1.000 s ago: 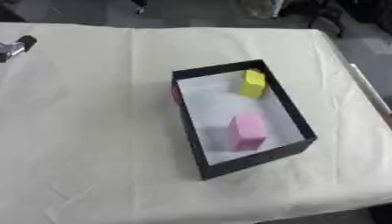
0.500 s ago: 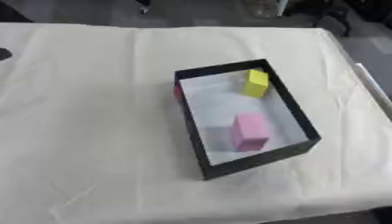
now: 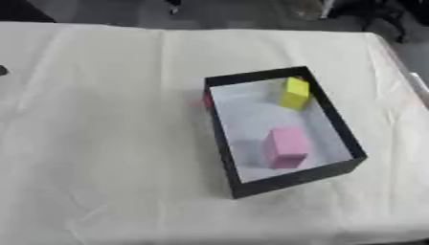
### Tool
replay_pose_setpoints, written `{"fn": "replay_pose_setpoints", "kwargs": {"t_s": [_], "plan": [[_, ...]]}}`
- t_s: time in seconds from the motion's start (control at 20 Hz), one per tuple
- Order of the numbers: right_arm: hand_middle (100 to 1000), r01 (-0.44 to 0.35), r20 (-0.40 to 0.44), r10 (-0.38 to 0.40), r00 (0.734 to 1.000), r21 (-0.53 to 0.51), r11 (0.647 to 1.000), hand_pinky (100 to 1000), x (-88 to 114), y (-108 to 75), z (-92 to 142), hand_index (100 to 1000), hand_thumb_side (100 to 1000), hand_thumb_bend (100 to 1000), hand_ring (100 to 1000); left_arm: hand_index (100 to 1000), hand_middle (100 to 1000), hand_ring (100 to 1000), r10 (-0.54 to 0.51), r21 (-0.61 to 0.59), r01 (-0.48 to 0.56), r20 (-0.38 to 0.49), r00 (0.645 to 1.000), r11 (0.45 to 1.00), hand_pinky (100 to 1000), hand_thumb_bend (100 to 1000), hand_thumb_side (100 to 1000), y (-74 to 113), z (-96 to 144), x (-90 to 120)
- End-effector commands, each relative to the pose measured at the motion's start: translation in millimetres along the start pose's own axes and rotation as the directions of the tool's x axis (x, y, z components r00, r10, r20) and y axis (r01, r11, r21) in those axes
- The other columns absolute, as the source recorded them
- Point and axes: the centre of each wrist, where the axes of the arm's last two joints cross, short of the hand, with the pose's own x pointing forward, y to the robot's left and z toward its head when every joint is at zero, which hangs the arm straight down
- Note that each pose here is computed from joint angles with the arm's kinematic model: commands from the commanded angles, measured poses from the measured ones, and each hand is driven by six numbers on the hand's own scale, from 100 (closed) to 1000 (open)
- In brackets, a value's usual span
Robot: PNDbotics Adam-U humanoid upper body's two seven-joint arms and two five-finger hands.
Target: Pick up the objects with one hand, pass them to the other hand, and then place them into the box on the other side of the table.
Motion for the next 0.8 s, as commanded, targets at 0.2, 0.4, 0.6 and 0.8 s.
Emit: {"fn": "replay_pose_setpoints", "kwargs": {"t_s": [0.2,0.4,0.6,0.8], "plan": [[852,-0.028,0.042,0.028,0.999,-0.014,1.000,734,12,-5.2,-1,979,532,100,942,848,797,878,0.000,-0.005,0.000,-0.086,0.996,1.000,941,627,657,13.7,24,-31],[850,-0.028,0.038,0.029,0.999,-0.020,0.999,734,11,-5.2,0,978,536,100,942,848,797,878,0.014,-0.028,-0.018,-0.125,0.992,0.999,939,628,656,11.0,32,-43],[850,-0.032,0.029,0.033,0.999,-0.024,0.999,735,9,-5.0,2,978,545,100,942,847,797,878,0.015,-0.033,-0.020,-0.166,0.986,0.999,932,630,617,10.1,41,-53],[849,-0.038,0.024,0.039,0.999,-0.027,0.999,735,7,-5.1,3,978,545,100,942,846,798,878,0.013,-0.034,-0.021,-0.220,0.975,0.999,926,623,564,8.4,48,-63]]}}
